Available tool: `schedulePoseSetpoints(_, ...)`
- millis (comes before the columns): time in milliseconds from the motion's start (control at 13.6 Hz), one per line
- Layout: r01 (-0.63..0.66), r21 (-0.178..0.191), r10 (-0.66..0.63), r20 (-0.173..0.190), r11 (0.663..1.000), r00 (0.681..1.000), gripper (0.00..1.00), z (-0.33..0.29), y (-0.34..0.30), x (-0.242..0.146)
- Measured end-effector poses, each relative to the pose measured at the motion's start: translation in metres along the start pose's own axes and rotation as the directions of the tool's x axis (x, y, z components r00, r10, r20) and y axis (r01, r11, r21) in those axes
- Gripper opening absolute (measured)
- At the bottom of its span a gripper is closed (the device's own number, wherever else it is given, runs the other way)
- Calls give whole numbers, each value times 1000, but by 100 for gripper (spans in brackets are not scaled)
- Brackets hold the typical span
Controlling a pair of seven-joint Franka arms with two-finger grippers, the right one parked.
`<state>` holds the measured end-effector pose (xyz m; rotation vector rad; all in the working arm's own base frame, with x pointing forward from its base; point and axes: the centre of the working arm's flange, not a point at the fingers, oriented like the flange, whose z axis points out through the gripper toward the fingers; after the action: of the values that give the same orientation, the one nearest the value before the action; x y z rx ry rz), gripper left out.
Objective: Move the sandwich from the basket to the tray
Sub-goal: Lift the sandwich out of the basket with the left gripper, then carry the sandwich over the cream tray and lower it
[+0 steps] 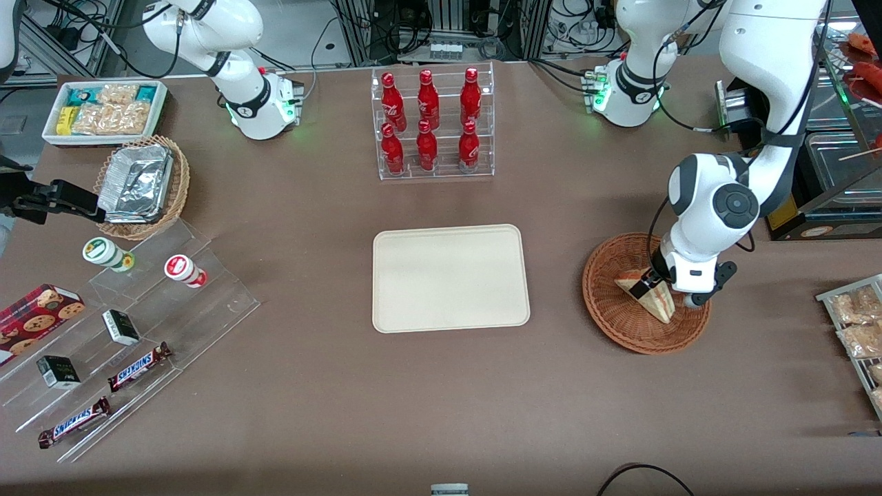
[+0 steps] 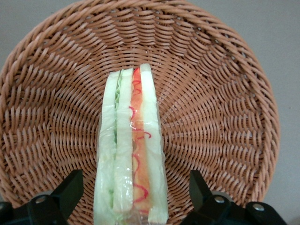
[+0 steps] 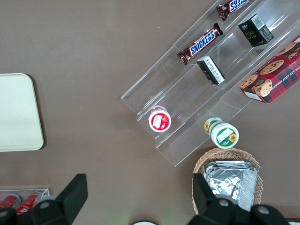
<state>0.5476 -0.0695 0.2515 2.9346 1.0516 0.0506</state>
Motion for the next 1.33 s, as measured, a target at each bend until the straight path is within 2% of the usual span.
schedulePoseSetpoints(74,-3,3,3,1,1000,1000,93,4,0,0)
schedulePoseSetpoints(369,-30,20,31,-5,999,1000,47,12,0,-1)
schedulePoseSetpoints(443,-32,19,32,-8,999,999,40,10,0,-1)
schedulePoseSetpoints(590,-37,28,37,-9,999,999,33,2,4,3)
schedulePoseSetpoints(664,-46,56,46,0,997,999,32,-10,7,8)
schedulePoseSetpoints(811,-65,128,64,17,990,998,22,-51,16,19)
schedulePoseSetpoints(885,-73,149,70,21,986,997,19,-76,25,22)
schedulePoseSetpoints(1107,-133,158,133,14,978,991,19,-139,73,0)
schedulePoseSetpoints(1328,-225,151,227,6,963,974,19,-166,127,-58)
